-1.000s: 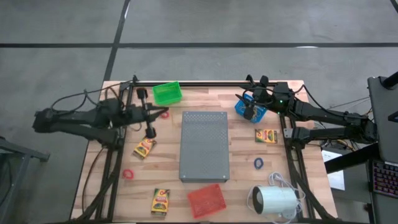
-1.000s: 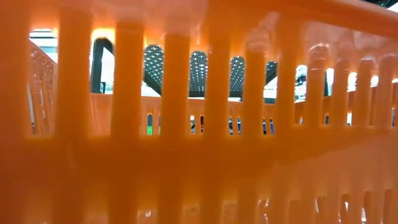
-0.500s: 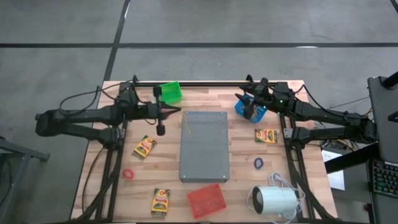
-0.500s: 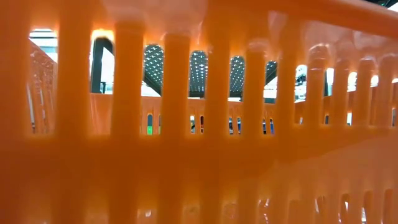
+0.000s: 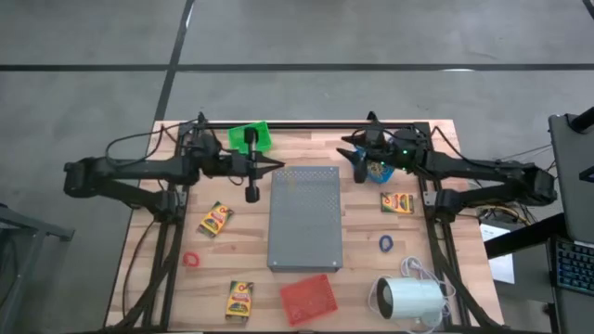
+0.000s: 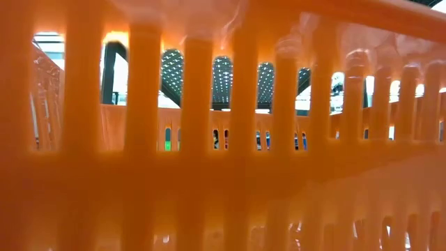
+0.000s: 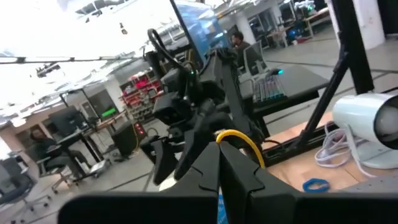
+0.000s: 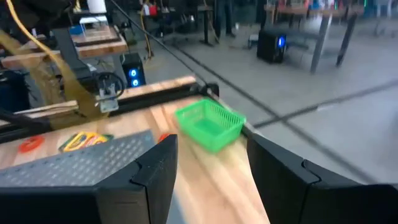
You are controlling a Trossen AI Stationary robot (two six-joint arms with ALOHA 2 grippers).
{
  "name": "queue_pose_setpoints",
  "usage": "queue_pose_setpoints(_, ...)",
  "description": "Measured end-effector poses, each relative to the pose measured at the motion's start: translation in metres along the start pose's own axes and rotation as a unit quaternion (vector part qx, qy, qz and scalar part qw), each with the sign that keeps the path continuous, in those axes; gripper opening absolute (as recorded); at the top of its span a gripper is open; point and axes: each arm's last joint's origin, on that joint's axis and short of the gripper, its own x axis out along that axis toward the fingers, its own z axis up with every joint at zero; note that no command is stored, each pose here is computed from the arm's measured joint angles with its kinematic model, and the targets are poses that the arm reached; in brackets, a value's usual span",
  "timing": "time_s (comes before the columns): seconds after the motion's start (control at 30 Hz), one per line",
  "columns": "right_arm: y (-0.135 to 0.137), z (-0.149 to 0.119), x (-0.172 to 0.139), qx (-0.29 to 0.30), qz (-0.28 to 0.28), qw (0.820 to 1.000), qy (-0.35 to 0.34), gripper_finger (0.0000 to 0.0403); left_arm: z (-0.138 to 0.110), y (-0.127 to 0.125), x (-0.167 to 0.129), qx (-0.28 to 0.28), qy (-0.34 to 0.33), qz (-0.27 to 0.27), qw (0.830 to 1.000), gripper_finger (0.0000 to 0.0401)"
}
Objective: Pick & Place Office Desk Supplies
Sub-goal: Put the yellow rubber band into the blue basket
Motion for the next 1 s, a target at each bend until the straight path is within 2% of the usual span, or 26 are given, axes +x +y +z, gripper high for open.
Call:
queue_pose_setpoints(0.1,0.001,-0.004,0.012,-0.014,0.007,1.000,-0.004,0.0192,-0.001,0.005,0.012,-0.001,0.011,0.009,1.000,0.0006)
queue_pose_setpoints(0.27,0.003,-0.003,0.027,-0.095,0.024,0.995,0.009,0.0192,-0.005,0.010,0.030,0.035,0.029,0.022,0.999,0.0006)
queue_pose_setpoints(0.43,0.010,0.000,0.031,-0.146,0.099,0.984,0.002,0.0192,-0.012,0.012,0.041,0.052,0.051,0.036,0.997,0.0006)
queue_pose_setpoints(0.53,0.013,0.003,0.026,-0.157,0.130,0.979,-0.005,0.0192,-0.015,0.013,0.043,0.068,0.069,0.058,0.994,0.0006)
queue_pose_setpoints(0.73,0.014,0.011,0.018,-0.162,0.135,0.977,-0.024,0.0192,-0.015,0.016,0.043,0.075,0.068,0.070,0.992,0.0006)
queue_pose_setpoints(1.0,0.020,0.021,0.022,-0.167,0.218,0.957,-0.097,0.0192,-0.008,0.019,0.044,0.090,0.053,0.073,0.992,0.0006)
